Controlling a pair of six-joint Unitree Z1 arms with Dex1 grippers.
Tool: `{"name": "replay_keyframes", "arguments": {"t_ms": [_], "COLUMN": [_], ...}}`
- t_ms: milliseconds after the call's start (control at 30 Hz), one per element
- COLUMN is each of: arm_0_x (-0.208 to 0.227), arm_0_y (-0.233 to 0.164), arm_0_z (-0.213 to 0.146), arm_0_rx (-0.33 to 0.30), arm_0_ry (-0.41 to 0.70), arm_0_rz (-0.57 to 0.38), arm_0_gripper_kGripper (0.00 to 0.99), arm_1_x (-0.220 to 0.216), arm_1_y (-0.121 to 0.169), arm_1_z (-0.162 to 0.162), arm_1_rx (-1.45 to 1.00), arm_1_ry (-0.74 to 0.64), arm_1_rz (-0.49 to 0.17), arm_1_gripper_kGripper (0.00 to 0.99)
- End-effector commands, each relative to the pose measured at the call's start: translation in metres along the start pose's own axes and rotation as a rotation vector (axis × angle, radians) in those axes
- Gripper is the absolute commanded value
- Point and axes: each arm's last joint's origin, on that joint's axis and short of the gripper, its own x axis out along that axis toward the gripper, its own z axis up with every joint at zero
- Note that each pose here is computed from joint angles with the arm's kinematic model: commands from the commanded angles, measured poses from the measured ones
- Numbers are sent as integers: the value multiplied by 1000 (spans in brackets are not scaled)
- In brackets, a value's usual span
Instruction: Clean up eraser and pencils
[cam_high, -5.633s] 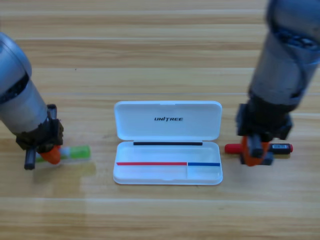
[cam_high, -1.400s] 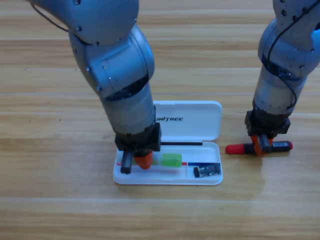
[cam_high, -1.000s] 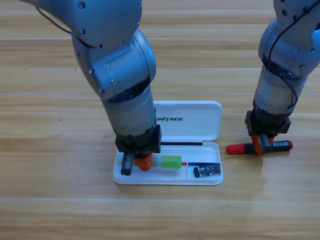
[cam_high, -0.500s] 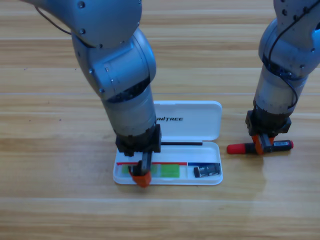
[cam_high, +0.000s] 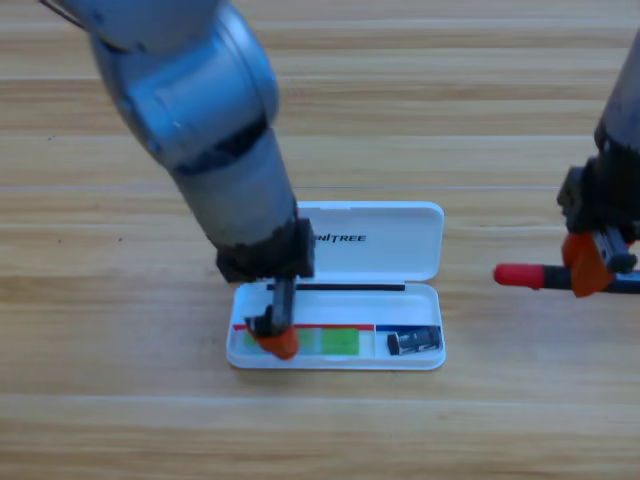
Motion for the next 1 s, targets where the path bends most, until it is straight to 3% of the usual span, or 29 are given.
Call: {"name": "replay_keyframes", "arguments": {"t_ms": [33, 533, 1000], "arm_0_x": [-47, -101, -83], "arm_0_y": [-4, 25, 19], "arm_0_z": [-27, -144, -191], "arm_0_rx": [-41, -341, -425], "arm_0_ry": [-66, -185, -197], "arm_0_rz": [47, 219, 269], "arm_0_gripper_kGripper": [990, 990, 990], "arm_1_x": [22, 81, 123], "arm_1_y": [13, -23, -41], "arm_1_z": [49, 158, 179], "arm_1_rx": [-59, -74, -67], "arm_1_ry": [19, 37, 83], "arm_1_rz": [54, 28, -7], "arm_1_gripper_kGripper": [0, 0, 0]}}
